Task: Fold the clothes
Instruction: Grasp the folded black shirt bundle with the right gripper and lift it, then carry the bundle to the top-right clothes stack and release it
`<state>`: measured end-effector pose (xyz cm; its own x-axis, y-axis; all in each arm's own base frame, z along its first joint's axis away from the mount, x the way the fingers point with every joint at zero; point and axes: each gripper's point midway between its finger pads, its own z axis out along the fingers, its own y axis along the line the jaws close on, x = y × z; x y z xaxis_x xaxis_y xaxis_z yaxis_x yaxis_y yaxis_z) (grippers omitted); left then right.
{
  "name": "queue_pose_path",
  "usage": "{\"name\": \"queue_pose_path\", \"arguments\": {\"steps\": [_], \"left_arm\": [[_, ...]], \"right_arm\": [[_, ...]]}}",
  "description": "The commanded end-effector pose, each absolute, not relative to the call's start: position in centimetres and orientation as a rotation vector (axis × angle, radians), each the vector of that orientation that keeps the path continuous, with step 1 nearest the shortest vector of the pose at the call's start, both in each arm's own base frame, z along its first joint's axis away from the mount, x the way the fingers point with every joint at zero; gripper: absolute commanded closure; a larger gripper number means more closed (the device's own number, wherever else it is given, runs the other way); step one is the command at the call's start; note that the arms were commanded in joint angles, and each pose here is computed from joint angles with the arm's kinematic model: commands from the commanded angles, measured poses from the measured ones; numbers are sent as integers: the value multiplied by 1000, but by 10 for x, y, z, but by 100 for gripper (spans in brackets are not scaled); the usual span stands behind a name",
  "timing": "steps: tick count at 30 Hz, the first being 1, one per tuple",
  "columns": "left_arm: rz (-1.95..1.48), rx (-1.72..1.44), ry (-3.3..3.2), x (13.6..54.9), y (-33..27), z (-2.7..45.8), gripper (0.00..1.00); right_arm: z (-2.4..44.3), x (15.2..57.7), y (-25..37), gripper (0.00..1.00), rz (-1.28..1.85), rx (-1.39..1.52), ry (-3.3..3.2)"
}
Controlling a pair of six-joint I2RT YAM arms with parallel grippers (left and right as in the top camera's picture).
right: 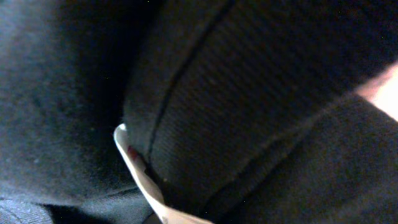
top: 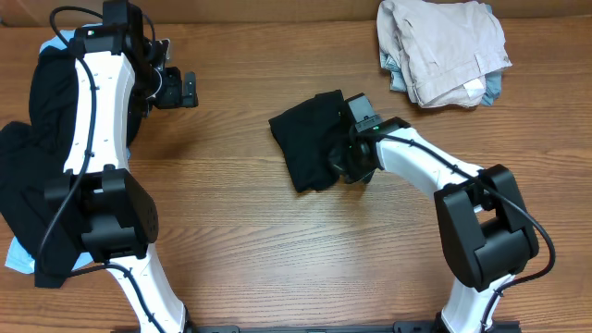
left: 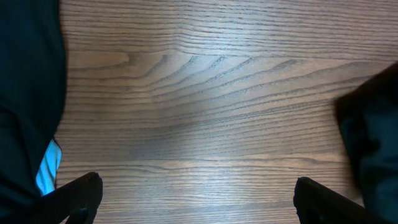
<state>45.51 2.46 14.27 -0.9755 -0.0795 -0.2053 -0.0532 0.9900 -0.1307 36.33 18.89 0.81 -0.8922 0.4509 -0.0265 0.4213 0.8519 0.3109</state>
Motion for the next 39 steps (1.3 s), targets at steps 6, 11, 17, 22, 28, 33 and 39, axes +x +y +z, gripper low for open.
{"name": "queue_pose_path", "arguments": {"steps": [6, 11, 17, 22, 28, 33, 39], "left_arm": [[-196, -88, 2921, 454, 21, 145, 0], [-181, -89, 2923, 453, 23, 144, 0], [-123, -95, 2928, 453, 29, 144, 0], [-122, -95, 2923, 454, 30, 144, 0], [-123, -95, 2921, 455, 30, 144, 0], [-123, -96, 2924, 454, 29, 144, 0], [-132, -102, 2924, 454, 28, 144, 0]], "right_arm": [[126, 424, 159, 96, 696, 459, 2692], [219, 455, 137, 96, 813, 419, 2487], [294, 483, 112, 96, 792, 323, 2282], [325, 513, 71, 96, 666, 336, 2111], [322, 547, 20, 96, 532, 442, 2001], [306, 573, -3, 96, 545, 485, 1954], [259, 597, -23, 96, 646, 604, 1970]]}}
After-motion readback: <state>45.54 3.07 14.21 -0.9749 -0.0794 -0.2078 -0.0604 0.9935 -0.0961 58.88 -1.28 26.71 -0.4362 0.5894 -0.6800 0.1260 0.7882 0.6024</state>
